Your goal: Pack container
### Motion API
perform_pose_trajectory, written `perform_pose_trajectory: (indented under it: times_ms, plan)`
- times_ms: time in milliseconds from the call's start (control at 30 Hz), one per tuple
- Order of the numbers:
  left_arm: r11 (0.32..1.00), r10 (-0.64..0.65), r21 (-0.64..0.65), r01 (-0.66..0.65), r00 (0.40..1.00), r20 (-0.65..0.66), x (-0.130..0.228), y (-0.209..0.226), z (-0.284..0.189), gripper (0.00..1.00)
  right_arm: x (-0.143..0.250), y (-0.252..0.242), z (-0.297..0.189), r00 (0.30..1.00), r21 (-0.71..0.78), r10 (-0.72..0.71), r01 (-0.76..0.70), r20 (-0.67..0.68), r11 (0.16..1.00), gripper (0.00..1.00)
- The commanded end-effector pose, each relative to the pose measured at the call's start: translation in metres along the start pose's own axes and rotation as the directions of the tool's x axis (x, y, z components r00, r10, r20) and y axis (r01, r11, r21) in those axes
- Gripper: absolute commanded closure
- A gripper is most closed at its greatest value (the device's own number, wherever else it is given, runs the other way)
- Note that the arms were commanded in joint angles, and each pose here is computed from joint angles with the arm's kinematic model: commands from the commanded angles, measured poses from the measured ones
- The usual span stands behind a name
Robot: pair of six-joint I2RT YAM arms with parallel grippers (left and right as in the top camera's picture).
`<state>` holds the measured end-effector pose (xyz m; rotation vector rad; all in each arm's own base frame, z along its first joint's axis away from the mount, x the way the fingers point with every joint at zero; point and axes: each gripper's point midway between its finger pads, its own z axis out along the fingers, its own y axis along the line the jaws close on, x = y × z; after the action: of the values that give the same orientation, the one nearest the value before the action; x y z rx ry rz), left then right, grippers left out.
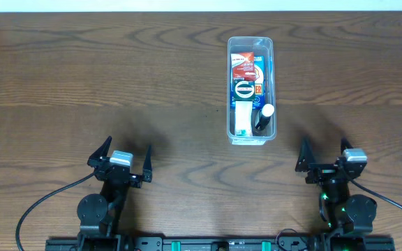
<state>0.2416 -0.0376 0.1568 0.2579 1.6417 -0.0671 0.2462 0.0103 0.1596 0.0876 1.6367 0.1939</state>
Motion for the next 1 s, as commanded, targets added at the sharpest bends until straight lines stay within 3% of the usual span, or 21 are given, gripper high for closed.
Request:
perform_pose_trajectory:
  times_ms: [0,967]
  plan:
    - [1.0,0.009,0.013,-0.009,0.999,-0.043,0.0153,-0.0027,0.0009,0.02,0.0014,0.0039,-0.0002,0.995,-0.02,-0.098,0.098,-0.002,0.995,0.01]
    - [1.0,0.009,0.013,-0.009,0.999,-0.043,0.0153,-0.0027,0.0009,0.02,0.0013,0.0036,-0.0002,0.991,-0.018,-0.13,0.13,0.0,0.991,0.01]
